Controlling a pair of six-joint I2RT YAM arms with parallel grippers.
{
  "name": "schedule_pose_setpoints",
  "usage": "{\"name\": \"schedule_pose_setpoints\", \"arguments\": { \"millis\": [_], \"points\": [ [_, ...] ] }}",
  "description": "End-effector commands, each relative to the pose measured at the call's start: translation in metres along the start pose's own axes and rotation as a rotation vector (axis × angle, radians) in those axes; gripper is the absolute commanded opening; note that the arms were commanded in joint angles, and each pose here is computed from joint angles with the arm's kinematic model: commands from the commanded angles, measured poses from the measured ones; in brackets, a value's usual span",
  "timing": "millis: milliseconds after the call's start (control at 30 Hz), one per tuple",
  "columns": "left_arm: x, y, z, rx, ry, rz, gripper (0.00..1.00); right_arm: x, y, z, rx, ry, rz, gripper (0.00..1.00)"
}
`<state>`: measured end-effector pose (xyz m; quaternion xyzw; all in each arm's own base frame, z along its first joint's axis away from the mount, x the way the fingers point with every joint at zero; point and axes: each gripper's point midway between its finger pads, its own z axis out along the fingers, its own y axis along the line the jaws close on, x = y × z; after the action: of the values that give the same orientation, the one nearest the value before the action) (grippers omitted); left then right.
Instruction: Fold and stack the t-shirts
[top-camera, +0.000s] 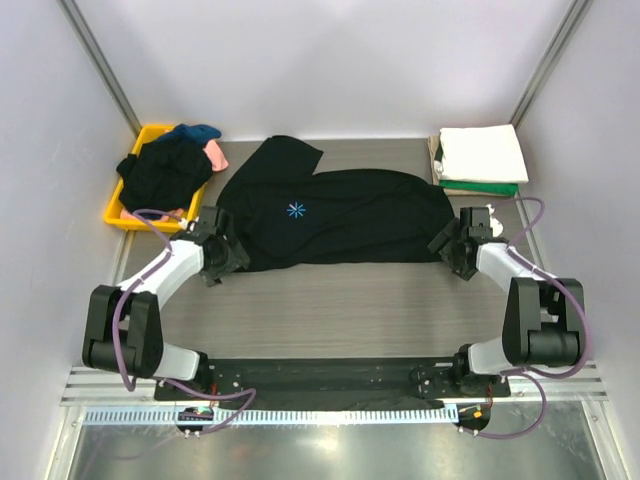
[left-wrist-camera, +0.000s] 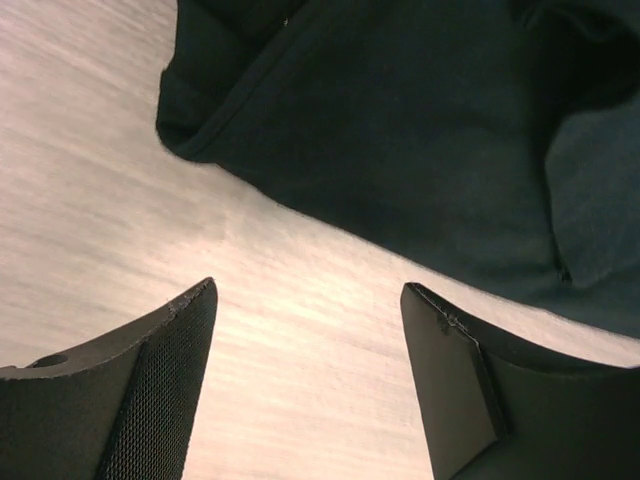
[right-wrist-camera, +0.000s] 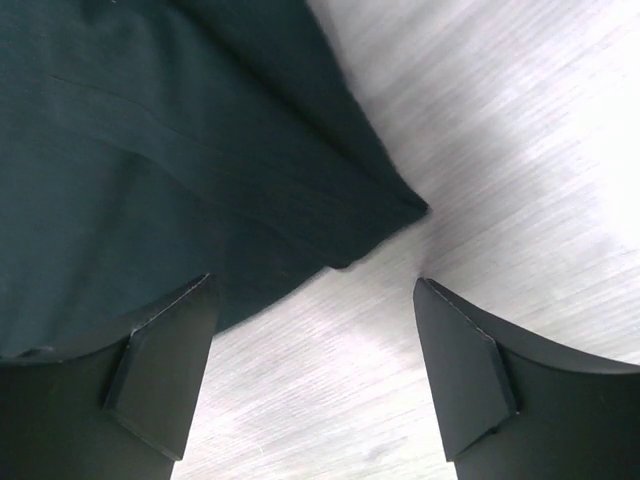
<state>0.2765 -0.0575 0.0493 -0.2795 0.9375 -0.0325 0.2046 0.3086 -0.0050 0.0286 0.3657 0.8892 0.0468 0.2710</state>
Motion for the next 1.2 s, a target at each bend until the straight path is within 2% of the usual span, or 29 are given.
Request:
{"name": "schedule_pose_setpoints", "arguments": {
  "millis": [0, 133, 333, 433, 467, 533, 567, 600, 633, 733, 767, 800, 867, 933, 967, 1000, 1033, 1067, 1167],
  "points": [
    [-0.028, -0.018, 0.008, 0.069, -0.106, -0.071, 0.75, -0.007, 0.012, 0.008, -0.059, -0.02, -0.007, 0.83],
    [-0.032, -0.013, 0.018, 0.047, -0.121, -0.091, 0.74, -0.014, 0.01, 0.016, -0.049, -0.039, 0.001, 0.79],
    [-0.036, -0.008, 0.036, -0.001, -0.142, -0.12, 0.74, -0.02, 0.01, 0.026, -0.056, -0.036, 0.01, 0.61],
    [-0.042, -0.006, 0.048, -0.034, -0.162, -0.126, 0.68, -0.024, 0.007, 0.03, -0.038, -0.044, 0.006, 0.37],
    [-0.045, -0.004, 0.052, -0.052, -0.17, -0.127, 0.56, -0.024, 0.004, 0.033, -0.026, -0.04, 0.003, 0.23],
    [-0.049, -0.005, 0.06, -0.068, -0.168, -0.117, 0.37, -0.031, 0.004, 0.035, -0.021, -0.046, 0.006, 0.14],
    [-0.062, -0.014, 0.057, -0.054, -0.192, -0.109, 0.14, -0.035, 0.005, 0.035, -0.022, -0.045, 0.009, 0.02],
    [-0.066, -0.02, 0.056, -0.034, -0.184, -0.102, 0.05, -0.044, 0.01, 0.032, -0.022, -0.05, 0.009, 0.01],
    [-0.079, -0.027, 0.048, -0.014, -0.201, -0.106, 0.0, -0.051, 0.013, 0.028, -0.019, -0.058, 0.005, 0.01],
    [-0.126, -0.055, -0.007, 0.059, -0.295, -0.123, 0.0, -0.096, 0.041, -0.007, -0.064, -0.14, 0.011, 0.01],
    [-0.13, -0.054, -0.024, 0.053, -0.292, -0.126, 0.0, -0.111, 0.051, -0.022, -0.092, -0.175, 0.006, 0.01],
    [-0.159, -0.072, -0.061, 0.115, -0.362, -0.149, 0.0, -0.141, 0.066, -0.057, -0.128, -0.258, 0.011, 0.01],
    [-0.177, -0.067, -0.113, 0.147, -0.433, -0.182, 0.0, -0.171, 0.063, -0.092, -0.126, -0.346, 0.038, 0.01],
    [-0.187, -0.055, -0.156, 0.174, -0.506, -0.221, 0.0, -0.177, 0.058, -0.117, -0.185, -0.361, 0.073, 0.01],
    [-0.184, -0.049, -0.16, 0.167, -0.512, -0.226, 0.0, -0.175, 0.046, -0.116, -0.179, -0.349, 0.095, 0.01],
    [-0.18, -0.044, -0.164, 0.161, -0.516, -0.224, 0.0, -0.15, 0.039, -0.101, -0.184, -0.269, 0.102, 0.01],
    [-0.165, -0.032, -0.148, 0.123, -0.479, -0.216, 0.0, -0.138, 0.032, -0.095, -0.186, -0.234, 0.115, 0.01],
    [-0.154, -0.025, -0.149, 0.129, -0.466, -0.218, 0.0, -0.125, 0.024, -0.086, -0.18, -0.198, 0.132, 0.01],
    [-0.101, 0.004, -0.104, 0.081, -0.344, -0.238, 0.0, -0.086, -0.009, -0.055, -0.128, -0.13, 0.161, 0.01]
  ]
}}
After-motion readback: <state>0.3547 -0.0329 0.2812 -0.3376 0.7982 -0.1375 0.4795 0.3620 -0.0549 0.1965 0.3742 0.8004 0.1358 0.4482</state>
